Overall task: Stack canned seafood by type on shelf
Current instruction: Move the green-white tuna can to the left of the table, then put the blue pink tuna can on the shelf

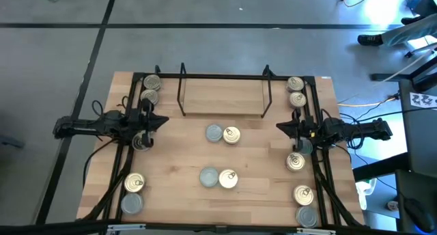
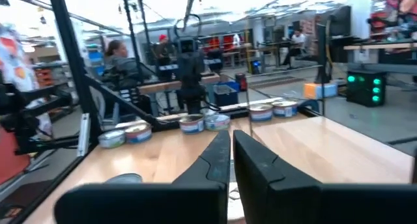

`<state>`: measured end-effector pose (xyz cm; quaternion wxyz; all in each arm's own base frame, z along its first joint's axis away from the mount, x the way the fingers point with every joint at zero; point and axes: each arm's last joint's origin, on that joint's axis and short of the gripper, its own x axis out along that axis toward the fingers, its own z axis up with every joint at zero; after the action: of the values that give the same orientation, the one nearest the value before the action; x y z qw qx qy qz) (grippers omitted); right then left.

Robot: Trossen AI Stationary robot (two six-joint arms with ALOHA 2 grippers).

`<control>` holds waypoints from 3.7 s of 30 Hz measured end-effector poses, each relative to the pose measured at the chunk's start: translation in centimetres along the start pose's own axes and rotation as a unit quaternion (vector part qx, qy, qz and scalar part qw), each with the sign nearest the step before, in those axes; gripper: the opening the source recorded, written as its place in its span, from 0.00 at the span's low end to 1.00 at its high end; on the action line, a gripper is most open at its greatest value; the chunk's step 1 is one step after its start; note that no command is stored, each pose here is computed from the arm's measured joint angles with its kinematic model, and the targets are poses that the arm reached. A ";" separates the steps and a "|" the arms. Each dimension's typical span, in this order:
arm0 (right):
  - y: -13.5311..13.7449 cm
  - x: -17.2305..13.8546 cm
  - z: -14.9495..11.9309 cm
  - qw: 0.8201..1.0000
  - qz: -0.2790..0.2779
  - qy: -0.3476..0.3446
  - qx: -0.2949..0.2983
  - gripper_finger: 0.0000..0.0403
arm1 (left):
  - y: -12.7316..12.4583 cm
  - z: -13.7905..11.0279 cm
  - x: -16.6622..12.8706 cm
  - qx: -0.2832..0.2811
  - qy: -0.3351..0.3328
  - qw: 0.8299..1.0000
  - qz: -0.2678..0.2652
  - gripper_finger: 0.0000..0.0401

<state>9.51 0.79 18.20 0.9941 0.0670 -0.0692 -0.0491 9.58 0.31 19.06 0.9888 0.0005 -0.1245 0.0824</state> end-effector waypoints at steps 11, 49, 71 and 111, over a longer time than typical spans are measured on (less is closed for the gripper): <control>-0.3 0.2 -0.4 0.998 -0.052 0.016 -0.009 0.05 | -0.4 0.9 2.7 0.046 0.049 0.998 0.007 0.01; -0.4 0.6 -1.5 0.993 -0.079 0.077 -0.033 0.05 | -3.9 -11.0 20.7 0.093 0.403 0.910 0.003 0.01; -0.4 0.9 -2.2 0.990 -0.084 0.110 -0.029 0.05 | -4.5 -8.5 15.8 0.053 0.586 0.808 0.029 0.01; -0.4 1.1 -1.8 0.991 -0.092 0.083 -0.040 0.05 | -3.4 -9.4 24.9 0.043 0.390 0.920 -0.001 0.44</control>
<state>10.80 0.54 16.57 0.9895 0.0371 0.0216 -0.1377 36.20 1.22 16.14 0.9581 0.0105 0.2750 0.0799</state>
